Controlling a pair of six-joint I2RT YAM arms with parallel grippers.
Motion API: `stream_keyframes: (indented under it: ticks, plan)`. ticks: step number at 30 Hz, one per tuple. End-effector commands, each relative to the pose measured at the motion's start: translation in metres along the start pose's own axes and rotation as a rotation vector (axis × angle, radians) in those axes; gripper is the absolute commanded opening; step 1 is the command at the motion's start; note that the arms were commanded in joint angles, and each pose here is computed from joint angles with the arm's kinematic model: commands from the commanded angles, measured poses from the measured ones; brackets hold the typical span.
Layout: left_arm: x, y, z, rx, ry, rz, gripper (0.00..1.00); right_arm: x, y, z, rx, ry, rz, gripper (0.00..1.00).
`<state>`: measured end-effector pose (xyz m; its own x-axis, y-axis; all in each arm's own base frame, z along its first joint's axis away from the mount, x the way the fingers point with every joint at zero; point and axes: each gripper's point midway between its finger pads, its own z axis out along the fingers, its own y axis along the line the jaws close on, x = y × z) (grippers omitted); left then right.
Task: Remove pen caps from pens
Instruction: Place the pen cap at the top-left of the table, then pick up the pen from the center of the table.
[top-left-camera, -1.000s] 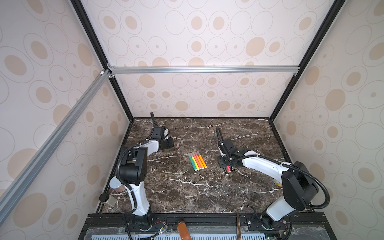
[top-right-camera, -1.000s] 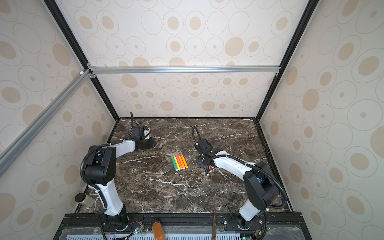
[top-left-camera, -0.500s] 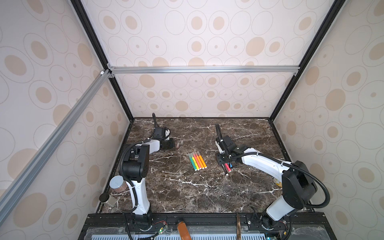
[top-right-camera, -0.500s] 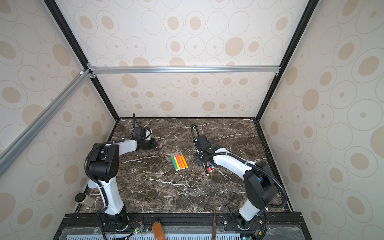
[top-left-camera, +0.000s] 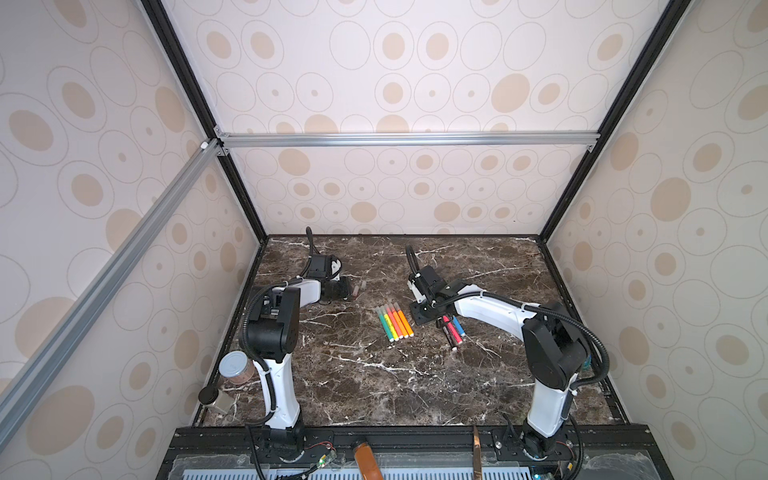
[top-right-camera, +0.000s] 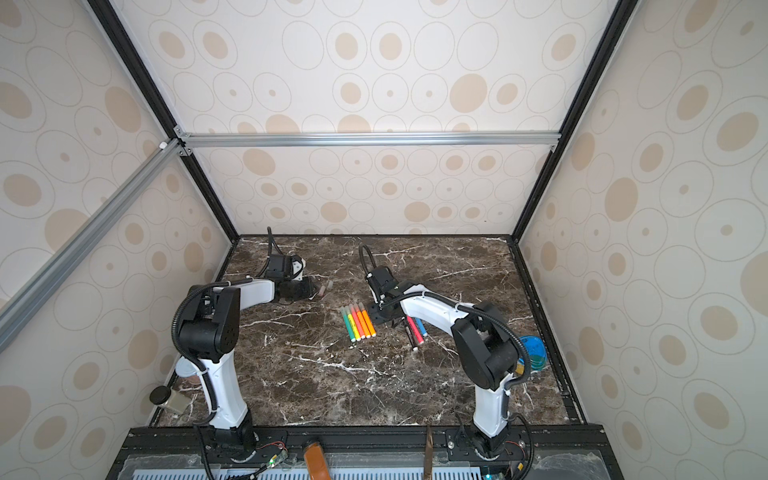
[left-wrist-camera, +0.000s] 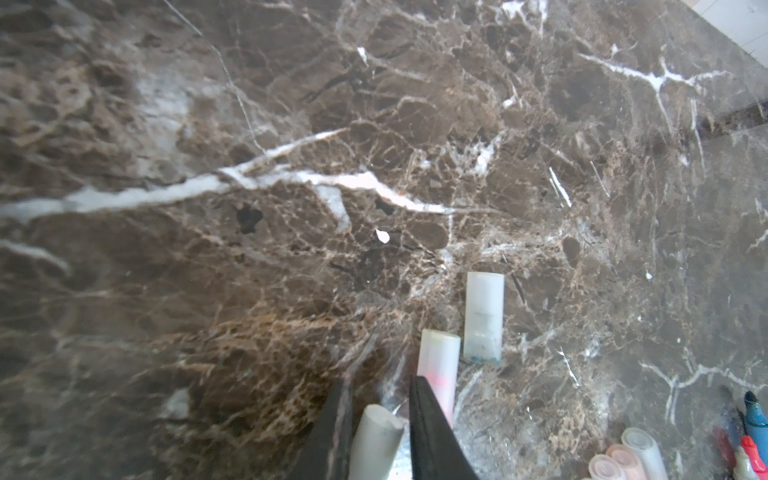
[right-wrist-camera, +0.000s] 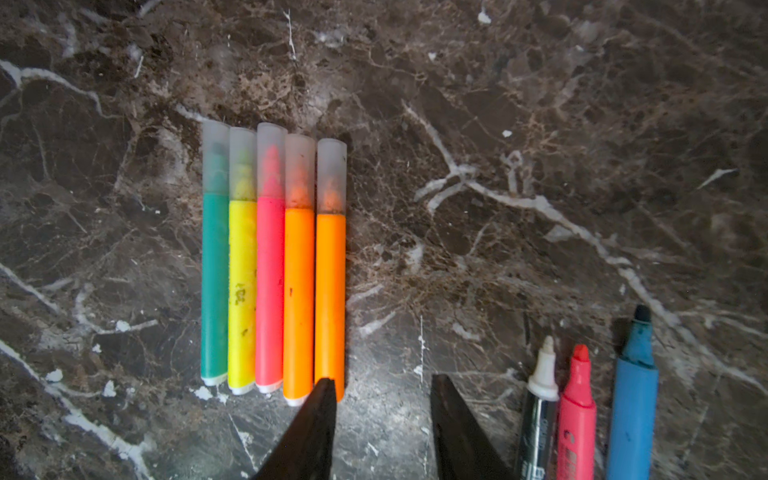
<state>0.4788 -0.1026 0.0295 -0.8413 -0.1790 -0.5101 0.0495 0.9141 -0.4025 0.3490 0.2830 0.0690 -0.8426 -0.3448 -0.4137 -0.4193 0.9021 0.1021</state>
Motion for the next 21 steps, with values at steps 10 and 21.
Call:
stream_keyframes:
  ticks: [10,21]
  plan:
    - [-0.009,-0.011,-0.006,0.031,-0.023,0.017,0.25,0.006,0.016,0.027,0.0,0.082,-0.037,0.4]
    - [-0.026,-0.023,-0.021,0.058,-0.064,0.014,0.27,0.017,0.016,0.045,0.021,0.133,-0.047,0.38]
